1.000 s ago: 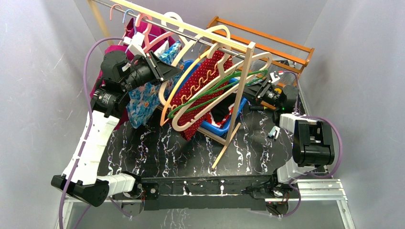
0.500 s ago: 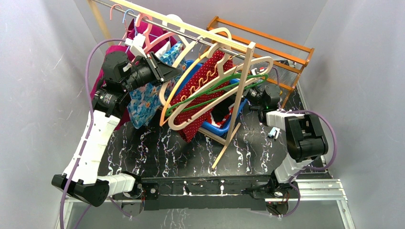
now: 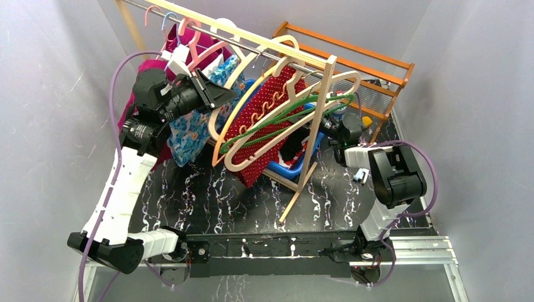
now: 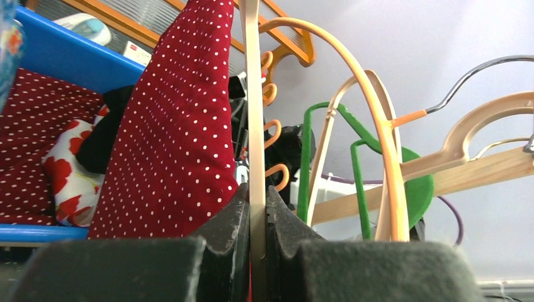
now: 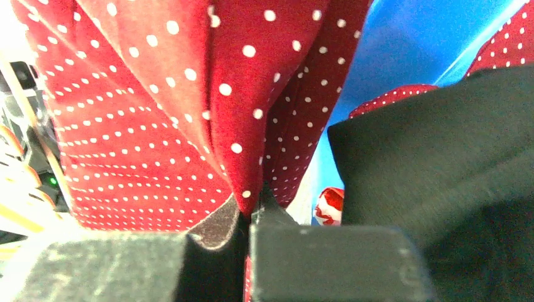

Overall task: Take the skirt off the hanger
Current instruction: Remove the skirt from the hanger, then place the skirt in the bin.

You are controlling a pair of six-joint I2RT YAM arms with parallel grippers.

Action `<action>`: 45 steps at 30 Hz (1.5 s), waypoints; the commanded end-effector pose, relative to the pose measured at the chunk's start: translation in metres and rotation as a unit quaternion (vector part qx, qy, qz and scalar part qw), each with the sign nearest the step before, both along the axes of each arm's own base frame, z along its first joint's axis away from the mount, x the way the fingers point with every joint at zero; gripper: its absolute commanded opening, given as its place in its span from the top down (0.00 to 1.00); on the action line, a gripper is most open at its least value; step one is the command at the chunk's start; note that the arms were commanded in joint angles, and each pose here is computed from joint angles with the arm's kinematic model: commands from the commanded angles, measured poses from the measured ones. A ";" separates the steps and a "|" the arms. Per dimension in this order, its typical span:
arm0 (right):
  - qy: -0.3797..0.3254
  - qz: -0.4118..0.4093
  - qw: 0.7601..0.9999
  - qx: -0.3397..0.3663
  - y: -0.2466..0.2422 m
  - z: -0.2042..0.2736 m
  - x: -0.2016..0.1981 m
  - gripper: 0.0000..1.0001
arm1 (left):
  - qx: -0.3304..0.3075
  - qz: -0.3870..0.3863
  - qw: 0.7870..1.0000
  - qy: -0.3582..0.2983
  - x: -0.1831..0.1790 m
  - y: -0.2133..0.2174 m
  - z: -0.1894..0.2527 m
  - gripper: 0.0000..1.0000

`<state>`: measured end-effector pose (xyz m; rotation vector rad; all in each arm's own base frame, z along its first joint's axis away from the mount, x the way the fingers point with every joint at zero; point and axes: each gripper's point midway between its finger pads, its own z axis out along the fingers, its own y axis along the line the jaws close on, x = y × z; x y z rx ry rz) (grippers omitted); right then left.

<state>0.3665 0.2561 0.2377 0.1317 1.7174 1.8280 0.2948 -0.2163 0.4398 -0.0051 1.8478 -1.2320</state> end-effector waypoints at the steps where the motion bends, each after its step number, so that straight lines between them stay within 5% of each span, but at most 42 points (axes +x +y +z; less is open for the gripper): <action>1: -0.033 -0.031 0.999 0.013 -0.016 0.015 -0.006 1.00 | 0.003 0.052 0.994 -0.096 -0.011 0.023 0.044 1.00; 12: -0.028 -0.130 0.989 -0.066 -0.099 0.006 -0.007 1.00 | 0.098 0.234 0.954 -0.161 -0.018 0.099 0.055 1.00; 18: -0.014 -0.207 0.971 -0.116 -0.160 -0.002 0.001 1.00 | 0.111 0.248 0.945 -0.181 -0.027 0.109 0.064 1.00; 27: -0.038 -0.261 0.960 -0.094 -0.216 0.038 0.020 1.00 | 0.124 0.251 0.941 -0.191 -0.037 0.115 0.067 1.00; 34: -0.122 -0.296 0.947 -0.021 -0.166 0.135 0.043 1.00 | 0.107 0.223 0.953 -0.176 -0.043 0.104 0.057 1.00; 45: -0.007 -0.302 0.951 -0.065 -0.114 0.033 0.026 1.00 | 0.094 0.206 0.961 -0.161 -0.044 0.097 0.044 1.00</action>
